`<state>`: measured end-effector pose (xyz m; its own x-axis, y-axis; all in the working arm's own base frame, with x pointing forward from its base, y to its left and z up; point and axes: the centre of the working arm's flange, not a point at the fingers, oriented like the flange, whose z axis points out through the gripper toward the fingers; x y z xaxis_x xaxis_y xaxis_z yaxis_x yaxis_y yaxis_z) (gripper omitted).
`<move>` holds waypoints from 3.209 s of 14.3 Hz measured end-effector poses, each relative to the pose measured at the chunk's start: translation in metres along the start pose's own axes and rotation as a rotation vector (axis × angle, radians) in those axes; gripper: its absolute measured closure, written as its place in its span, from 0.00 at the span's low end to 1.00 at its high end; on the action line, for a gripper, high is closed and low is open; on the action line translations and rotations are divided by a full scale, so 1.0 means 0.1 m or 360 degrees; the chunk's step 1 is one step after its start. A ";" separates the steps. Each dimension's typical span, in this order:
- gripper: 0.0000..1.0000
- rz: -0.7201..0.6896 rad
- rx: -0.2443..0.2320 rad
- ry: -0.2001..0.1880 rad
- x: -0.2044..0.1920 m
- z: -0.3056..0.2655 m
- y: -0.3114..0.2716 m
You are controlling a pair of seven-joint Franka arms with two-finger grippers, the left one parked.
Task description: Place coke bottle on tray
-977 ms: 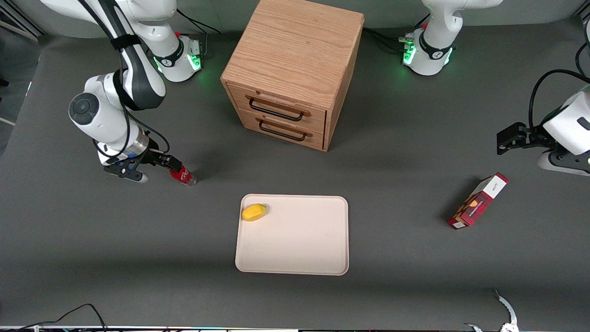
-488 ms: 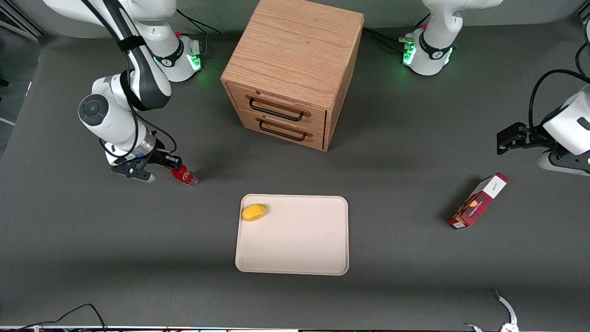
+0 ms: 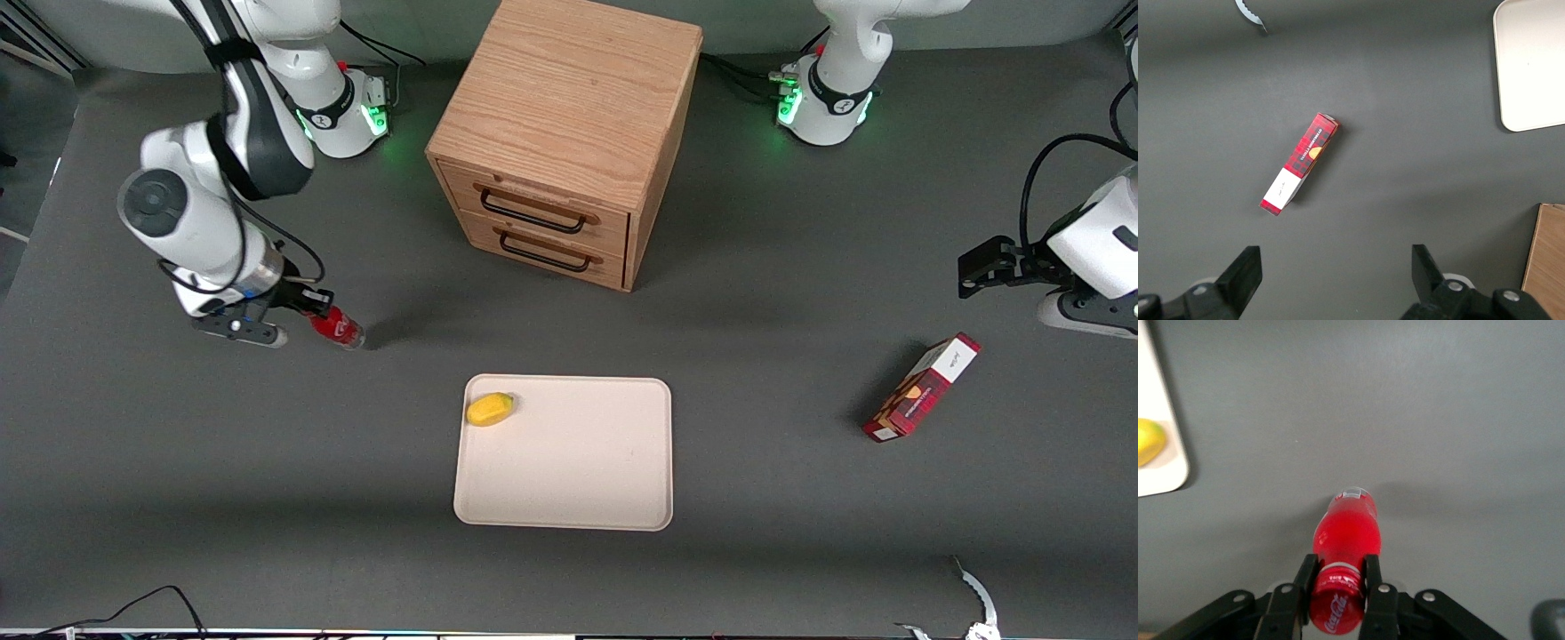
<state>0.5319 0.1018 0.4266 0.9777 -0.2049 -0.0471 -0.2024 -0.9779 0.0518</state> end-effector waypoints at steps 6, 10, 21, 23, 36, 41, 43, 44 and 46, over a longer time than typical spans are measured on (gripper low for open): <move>0.67 -0.0105 0.0006 -0.0055 0.17 -1.77 -0.07; 0.67 0.0023 0.0145 -0.0093 0.61 -1.85 -0.88; 0.67 0.0779 0.0264 0.0066 1.41 0.47 -2.48; 0.67 0.0801 0.0252 0.0080 1.42 0.66 -2.55; 0.00 0.0511 0.0117 0.0126 1.12 -0.73 -2.13; 0.00 0.0180 -0.0007 0.0010 0.27 -2.42 -0.96; 0.00 0.0094 -0.0041 -0.0050 0.16 -2.54 -0.53; 0.00 0.0073 -0.0033 -0.0092 0.18 -2.51 -0.29; 0.00 0.0040 0.0022 -0.0136 0.26 -2.36 0.32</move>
<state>0.5639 0.0747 0.6621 0.9640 -0.2316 -0.1308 -0.2283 -0.9728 0.0404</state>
